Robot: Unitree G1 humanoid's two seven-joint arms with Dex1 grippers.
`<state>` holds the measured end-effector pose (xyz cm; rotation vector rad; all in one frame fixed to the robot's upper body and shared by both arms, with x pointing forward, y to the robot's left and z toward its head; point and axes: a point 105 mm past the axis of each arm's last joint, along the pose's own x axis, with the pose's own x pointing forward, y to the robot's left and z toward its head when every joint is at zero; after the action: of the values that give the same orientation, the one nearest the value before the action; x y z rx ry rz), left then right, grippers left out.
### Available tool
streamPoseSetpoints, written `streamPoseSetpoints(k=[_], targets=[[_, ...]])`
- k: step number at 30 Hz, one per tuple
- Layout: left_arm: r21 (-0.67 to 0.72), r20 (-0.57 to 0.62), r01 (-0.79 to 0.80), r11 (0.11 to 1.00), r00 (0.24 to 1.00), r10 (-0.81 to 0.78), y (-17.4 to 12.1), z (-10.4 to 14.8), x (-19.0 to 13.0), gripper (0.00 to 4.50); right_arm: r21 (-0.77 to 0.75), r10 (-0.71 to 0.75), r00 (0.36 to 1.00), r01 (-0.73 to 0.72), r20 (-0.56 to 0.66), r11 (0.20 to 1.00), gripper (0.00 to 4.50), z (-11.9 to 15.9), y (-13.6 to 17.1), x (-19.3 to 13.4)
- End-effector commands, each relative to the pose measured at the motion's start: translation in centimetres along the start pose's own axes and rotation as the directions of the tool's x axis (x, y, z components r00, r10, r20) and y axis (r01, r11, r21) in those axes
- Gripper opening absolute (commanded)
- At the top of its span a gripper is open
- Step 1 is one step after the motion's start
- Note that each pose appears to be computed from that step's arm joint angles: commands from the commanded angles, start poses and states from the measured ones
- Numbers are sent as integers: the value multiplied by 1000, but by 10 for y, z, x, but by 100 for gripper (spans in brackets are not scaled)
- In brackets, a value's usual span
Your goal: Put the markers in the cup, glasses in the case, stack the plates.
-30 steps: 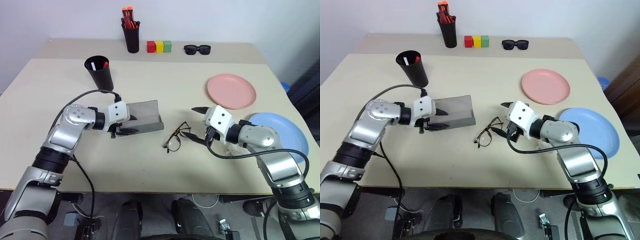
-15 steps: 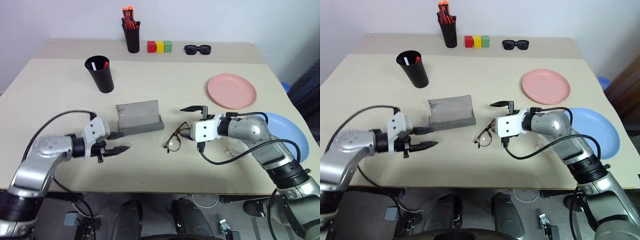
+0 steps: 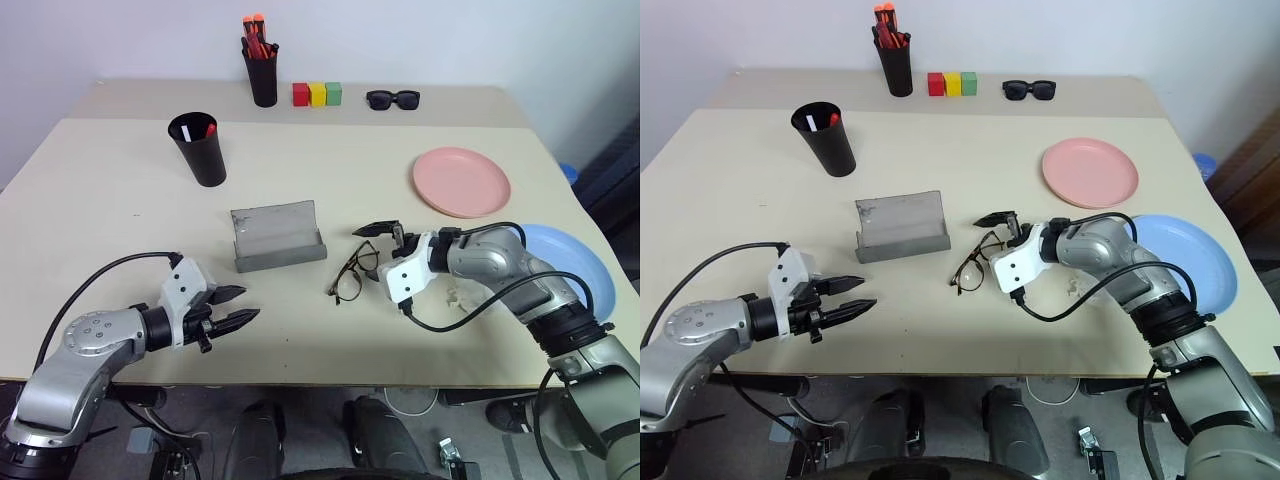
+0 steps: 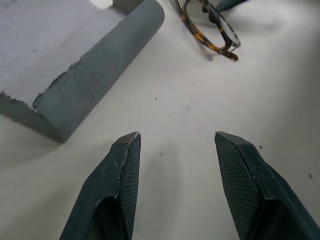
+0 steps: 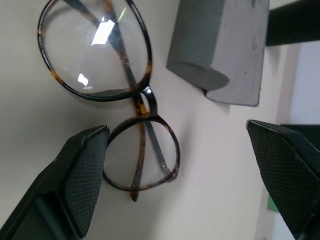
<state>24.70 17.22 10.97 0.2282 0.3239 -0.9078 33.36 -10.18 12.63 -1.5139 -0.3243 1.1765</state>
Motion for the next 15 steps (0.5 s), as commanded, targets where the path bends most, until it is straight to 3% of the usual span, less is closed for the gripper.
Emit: streamPoseSetpoints(k=[1,4,7,14,15], targets=[[30,30,5,1000,1000,-6,-5,9,0,237,-71,-22,999,23,25,997,450,5,-11,2],[28,31,4,1000,1000,-5,-6,8,0,237,-86,-20,999,23,36,996,450,5,-12,5],[28,31,4,1000,999,-4,-7,7,1,242,-93,-17,999,21,45,995,370,6,-12,7],[21,33,-2,1000,999,2,-9,4,0,242,-88,5,998,0,63,996,16,9,-5,9],[19,32,-4,1000,999,4,-9,3,0,242,-86,5,998,0,64,996,7,10,-4,9]])
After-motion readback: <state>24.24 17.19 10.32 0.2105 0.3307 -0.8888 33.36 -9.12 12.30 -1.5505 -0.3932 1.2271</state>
